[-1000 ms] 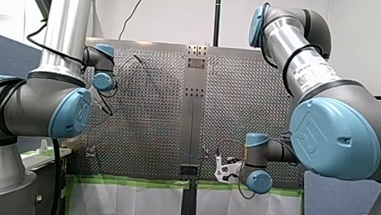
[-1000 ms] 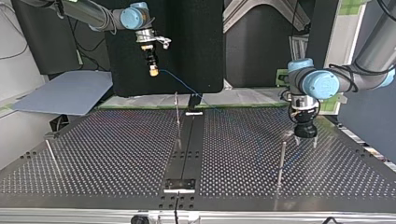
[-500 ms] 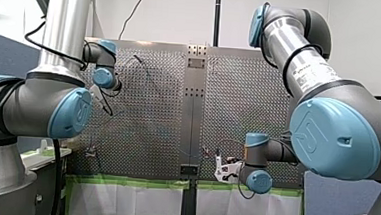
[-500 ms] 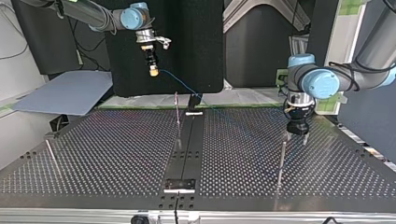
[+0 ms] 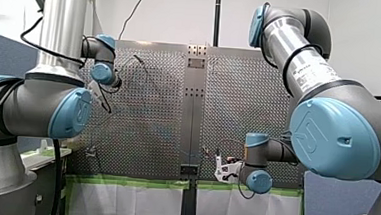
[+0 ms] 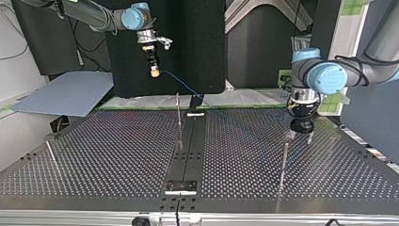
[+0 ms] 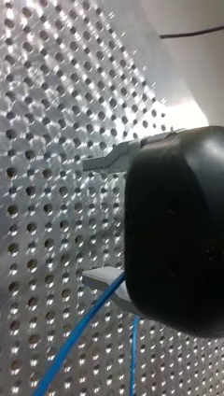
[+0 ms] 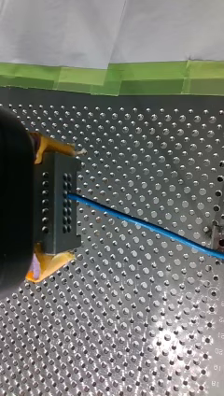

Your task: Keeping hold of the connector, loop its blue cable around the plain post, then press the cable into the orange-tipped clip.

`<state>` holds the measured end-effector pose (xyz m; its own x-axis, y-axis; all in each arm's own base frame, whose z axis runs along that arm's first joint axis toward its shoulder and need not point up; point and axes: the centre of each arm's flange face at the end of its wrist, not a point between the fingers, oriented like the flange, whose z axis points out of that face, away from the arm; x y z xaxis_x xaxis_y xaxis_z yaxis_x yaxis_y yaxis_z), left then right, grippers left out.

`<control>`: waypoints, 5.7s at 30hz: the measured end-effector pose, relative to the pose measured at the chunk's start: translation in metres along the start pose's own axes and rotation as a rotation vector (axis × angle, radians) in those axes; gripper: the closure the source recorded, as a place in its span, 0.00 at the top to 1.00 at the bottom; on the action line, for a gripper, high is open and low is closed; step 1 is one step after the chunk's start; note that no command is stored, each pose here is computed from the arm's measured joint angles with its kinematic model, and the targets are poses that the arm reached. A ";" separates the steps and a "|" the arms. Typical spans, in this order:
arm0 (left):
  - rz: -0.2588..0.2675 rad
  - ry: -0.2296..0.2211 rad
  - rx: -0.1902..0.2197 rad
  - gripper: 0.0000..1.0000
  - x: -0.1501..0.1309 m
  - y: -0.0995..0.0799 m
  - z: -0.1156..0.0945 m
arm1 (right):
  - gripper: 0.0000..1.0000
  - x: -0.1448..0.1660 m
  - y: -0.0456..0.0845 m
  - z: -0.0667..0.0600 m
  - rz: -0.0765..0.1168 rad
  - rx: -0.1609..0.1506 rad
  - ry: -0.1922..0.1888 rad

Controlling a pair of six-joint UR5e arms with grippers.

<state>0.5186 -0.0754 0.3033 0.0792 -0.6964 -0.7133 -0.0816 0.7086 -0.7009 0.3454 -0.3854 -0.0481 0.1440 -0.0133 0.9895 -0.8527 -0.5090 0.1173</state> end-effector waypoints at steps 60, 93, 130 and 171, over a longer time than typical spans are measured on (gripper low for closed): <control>0.248 -0.071 0.126 1.00 -0.125 -0.136 -0.120 | 0.00 0.000 -0.001 0.002 -0.002 0.009 -0.007; 0.591 0.079 0.004 1.00 -0.110 -0.214 -0.099 | 0.00 0.002 -0.006 0.005 -0.003 0.021 -0.006; 0.771 0.296 -0.110 1.00 -0.090 -0.186 -0.101 | 0.00 0.002 -0.008 0.004 -0.003 0.025 -0.010; 1.023 0.138 0.037 1.00 0.042 -0.266 -0.068 | 0.00 0.002 -0.011 0.003 -0.005 0.031 -0.015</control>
<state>0.4758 -0.3008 0.4599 -0.1262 0.2363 -0.9634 -0.0148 0.9707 0.2400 0.3569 -0.3822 -0.0479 0.1560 -0.0233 0.9875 -0.8358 -0.5359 0.1194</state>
